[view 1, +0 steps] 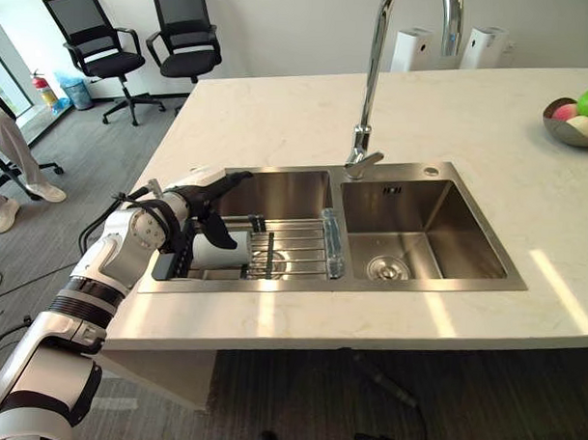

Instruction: Walk over to the sink, pick up the cup, carry it to the dishwasher, place the cup inside the dishwasher, then close the dishwasher door

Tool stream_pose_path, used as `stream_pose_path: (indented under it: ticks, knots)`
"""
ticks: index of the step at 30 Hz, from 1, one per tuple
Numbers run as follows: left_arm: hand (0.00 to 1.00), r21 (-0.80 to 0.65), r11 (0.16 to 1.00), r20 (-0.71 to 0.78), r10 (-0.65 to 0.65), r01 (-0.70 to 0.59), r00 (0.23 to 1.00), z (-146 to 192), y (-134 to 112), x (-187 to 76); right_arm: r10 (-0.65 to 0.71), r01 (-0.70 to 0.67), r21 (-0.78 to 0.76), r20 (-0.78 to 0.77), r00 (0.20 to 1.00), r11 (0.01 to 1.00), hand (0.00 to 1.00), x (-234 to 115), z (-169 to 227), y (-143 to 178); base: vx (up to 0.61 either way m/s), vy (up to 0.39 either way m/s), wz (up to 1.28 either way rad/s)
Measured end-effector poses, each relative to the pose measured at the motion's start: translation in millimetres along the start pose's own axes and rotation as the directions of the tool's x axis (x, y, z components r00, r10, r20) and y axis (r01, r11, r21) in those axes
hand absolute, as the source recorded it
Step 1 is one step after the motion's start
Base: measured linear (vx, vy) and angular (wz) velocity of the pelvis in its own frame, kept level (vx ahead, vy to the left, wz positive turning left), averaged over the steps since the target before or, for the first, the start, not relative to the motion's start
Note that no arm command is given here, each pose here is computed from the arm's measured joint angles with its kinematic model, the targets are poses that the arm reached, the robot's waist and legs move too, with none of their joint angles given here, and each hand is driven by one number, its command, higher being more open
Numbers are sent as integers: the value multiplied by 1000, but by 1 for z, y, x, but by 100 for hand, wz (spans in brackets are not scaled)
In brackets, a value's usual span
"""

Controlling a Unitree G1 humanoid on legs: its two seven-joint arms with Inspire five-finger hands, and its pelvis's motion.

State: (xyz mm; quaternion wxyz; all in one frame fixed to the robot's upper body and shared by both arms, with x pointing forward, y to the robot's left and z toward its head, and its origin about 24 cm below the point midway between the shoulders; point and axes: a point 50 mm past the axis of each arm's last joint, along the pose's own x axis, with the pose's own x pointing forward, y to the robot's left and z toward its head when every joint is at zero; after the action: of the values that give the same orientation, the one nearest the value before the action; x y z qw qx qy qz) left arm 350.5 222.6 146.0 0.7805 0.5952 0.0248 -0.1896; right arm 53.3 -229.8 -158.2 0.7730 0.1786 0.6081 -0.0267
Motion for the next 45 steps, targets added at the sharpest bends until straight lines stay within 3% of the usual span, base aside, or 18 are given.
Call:
stream_pose_path:
  ticks: [12,19,30,45]
  knots:
    - [100,10,992,-51,-122,122,991,-7,-11,1,9,-9,9,5,1000,1000,100,1,1,3,-39,15,-5]
    - [100,-27,982,-91,-186,184,978,-19,-34,0,7,-7,10,3,1000,1000,100,1,1,4,21,10,-1]
    - [100,-17,981,-113,-196,195,974,-18,-45,2,9,-9,11,0,1000,1000,100,2,2,5,-2,-5,0]
    - [100,11,972,-253,-226,236,941,-35,-69,5,8,-7,14,-26,1000,1000,100,2,6,7,5,-3,-4]
